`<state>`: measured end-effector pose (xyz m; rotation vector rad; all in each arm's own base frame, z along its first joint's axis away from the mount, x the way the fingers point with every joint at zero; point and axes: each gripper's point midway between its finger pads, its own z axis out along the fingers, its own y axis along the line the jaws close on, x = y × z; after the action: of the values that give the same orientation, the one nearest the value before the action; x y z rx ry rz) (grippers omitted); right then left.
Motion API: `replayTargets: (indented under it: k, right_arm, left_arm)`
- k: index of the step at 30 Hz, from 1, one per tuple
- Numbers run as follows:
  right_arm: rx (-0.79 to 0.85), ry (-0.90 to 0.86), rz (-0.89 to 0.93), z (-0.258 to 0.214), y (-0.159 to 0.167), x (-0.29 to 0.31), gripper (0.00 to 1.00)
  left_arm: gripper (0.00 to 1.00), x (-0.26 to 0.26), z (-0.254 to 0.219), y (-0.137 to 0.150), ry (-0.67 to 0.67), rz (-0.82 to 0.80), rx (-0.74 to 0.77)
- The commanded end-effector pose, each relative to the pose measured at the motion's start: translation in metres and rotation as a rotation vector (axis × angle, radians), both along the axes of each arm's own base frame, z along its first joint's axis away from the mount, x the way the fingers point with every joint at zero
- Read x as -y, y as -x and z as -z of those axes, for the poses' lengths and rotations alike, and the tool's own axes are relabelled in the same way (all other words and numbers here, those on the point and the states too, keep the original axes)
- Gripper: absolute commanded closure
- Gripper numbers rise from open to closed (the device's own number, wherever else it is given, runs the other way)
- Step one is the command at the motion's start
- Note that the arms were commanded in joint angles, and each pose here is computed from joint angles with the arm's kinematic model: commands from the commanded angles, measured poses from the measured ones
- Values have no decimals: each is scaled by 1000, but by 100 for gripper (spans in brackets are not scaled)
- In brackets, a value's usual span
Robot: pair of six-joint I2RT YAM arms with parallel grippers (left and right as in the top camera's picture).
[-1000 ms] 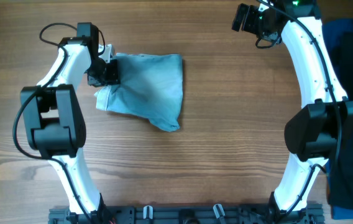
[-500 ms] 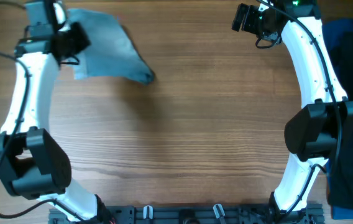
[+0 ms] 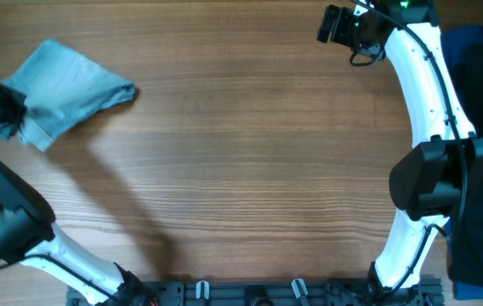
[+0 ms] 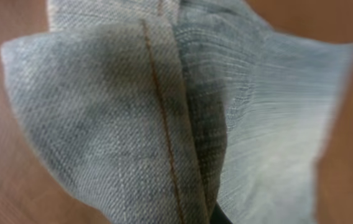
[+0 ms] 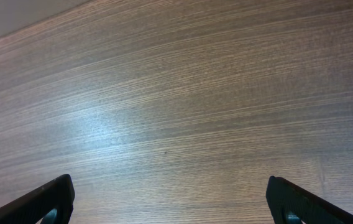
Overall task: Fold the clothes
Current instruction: 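Drag the folded shorts to the upper-left table corner with the left gripper, then release the shorts and pat them flat with the left gripper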
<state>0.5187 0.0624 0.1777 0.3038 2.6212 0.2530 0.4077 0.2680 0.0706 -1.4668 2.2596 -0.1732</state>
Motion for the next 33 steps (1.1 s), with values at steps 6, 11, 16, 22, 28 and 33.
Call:
replayTargets:
  k: [6,11,16,22,28,33]
  right_arm:
    - [5,15,5,-1,-1,4,0]
    - [5,14,5,-1,-1,4,0]
    - [5,14,5,-1,-1,4,0]
    - [5,14,5,-1,-1,4,0]
    - [5,14,5,-1,-1,4,0]
    - [5,15,4,-1,-1,4,0]
  left_arm:
    - [96,12,48,27,217,-224,-124]
    - [72,36,34,13,304,-54,-44]
    - [9,50,1,30,259,93,-63]
    - [7,60,-63,43,198,108,3]
    - [55,72,-118,41,63,210,109]
    - [96,94,-81,36,138,277,8]
